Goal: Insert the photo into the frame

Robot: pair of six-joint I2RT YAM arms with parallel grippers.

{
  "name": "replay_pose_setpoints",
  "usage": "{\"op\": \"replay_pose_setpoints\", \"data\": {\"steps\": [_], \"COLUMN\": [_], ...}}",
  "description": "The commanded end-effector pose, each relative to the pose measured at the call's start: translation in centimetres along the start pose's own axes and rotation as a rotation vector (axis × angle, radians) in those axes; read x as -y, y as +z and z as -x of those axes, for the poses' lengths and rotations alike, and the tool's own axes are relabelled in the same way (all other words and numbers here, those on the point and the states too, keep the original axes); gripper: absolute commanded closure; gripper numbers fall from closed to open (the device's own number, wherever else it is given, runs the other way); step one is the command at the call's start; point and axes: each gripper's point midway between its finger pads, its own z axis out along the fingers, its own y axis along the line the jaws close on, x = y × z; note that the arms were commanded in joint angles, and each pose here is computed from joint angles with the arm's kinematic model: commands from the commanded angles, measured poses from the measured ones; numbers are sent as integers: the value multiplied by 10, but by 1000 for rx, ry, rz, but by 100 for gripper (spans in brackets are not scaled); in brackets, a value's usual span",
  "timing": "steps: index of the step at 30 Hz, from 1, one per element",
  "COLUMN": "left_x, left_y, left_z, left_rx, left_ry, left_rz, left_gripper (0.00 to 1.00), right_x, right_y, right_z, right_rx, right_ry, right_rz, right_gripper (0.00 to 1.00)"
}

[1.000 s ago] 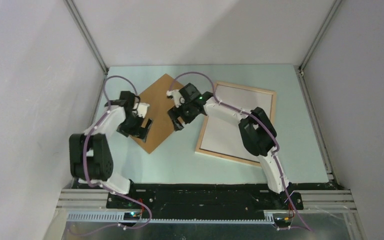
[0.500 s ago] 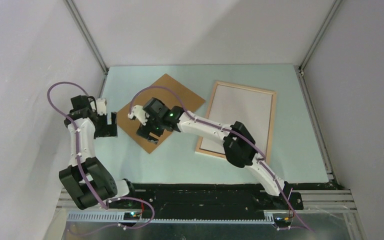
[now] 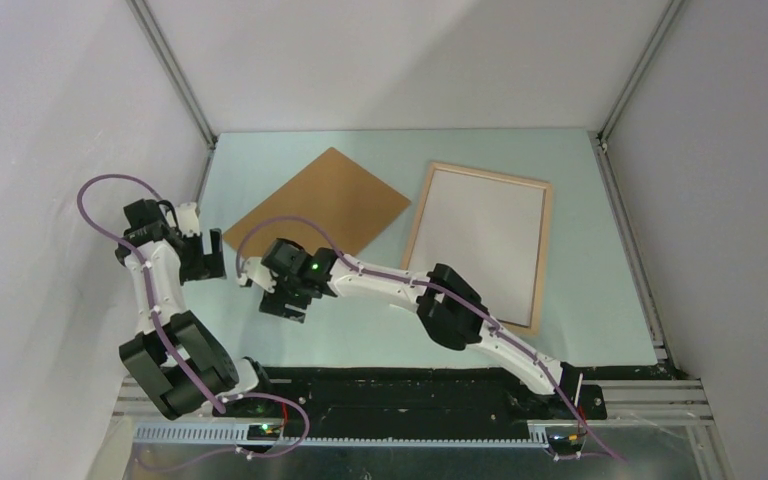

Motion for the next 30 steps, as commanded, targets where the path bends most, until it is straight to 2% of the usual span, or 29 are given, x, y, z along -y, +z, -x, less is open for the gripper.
{"op": "replay_pose_setpoints", "data": {"steps": [1, 7, 19, 30], "left_x": [4, 7, 14, 28], "left_y": [-2, 0, 6, 13], "left_z": [6, 6, 5, 14], "left_rx": [30, 29, 10, -2], "left_ry": [12, 9, 3, 19], "left_rz": [-36, -57, -105, -166], "left_gripper": [0, 0, 0, 0], "right_x": [14, 17, 1, -12], "right_y": [-5, -4, -12, -47], "right_z": [9, -13, -69, -124], "right_rx": [23, -22, -136, -225], "right_ry": [21, 55, 78, 131], "right_rz": [-21, -23, -18, 9], "right_gripper": [22, 33, 65, 84]}}
